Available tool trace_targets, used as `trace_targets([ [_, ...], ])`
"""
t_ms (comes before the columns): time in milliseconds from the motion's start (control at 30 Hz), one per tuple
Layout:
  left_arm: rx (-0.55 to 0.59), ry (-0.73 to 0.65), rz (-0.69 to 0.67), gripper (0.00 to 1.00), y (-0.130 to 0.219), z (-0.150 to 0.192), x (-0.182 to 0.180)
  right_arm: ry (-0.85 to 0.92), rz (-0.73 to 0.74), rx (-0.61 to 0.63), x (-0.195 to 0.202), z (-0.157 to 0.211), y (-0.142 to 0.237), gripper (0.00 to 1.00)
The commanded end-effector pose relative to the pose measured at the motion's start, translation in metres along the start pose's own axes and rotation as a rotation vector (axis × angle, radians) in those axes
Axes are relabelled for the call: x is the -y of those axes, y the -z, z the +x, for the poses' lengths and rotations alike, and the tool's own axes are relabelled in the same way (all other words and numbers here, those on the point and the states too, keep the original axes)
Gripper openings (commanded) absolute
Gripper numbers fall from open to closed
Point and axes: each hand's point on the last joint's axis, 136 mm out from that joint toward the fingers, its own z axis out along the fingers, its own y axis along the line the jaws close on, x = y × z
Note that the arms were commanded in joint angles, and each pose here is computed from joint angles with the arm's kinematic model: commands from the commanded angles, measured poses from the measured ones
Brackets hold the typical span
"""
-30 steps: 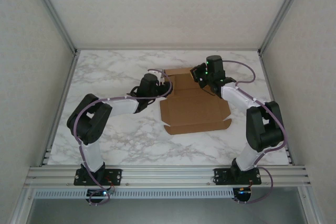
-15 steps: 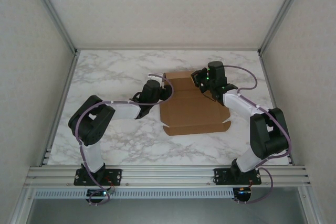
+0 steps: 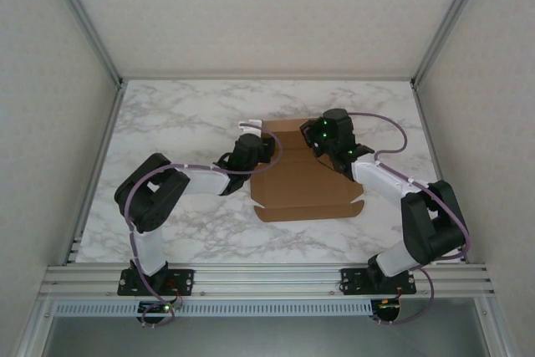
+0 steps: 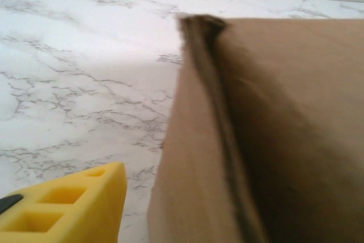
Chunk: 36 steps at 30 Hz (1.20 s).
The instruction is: Fold the paper box
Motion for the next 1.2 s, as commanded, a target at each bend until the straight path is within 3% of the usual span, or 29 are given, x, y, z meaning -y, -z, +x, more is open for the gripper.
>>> trace_targets([
  [0,0.035,0.020,-0.054,0.54,0.003,-0.001,-0.012,0.081,0.098,0.075,0.032,-0.006,0.004,0.00],
  [333,0.033,0.023,-0.064,0.51,0.002,0.003,-0.014,0.123,0.115,0.090,0.042,-0.005,0.001,0.00],
  [733,0.027,-0.020,-0.176,0.26,-0.001,0.005,-0.027,0.045,0.133,0.116,0.033,0.009,0.006,0.00],
  [900,0.040,-0.037,-0.241,0.09,-0.005,0.002,-0.035,0.031,0.137,0.133,0.027,0.014,0.011,0.00],
  [1167,0.035,-0.057,-0.343,0.00,-0.011,0.007,-0.049,0.043,0.134,0.126,0.014,0.025,0.011,0.00],
])
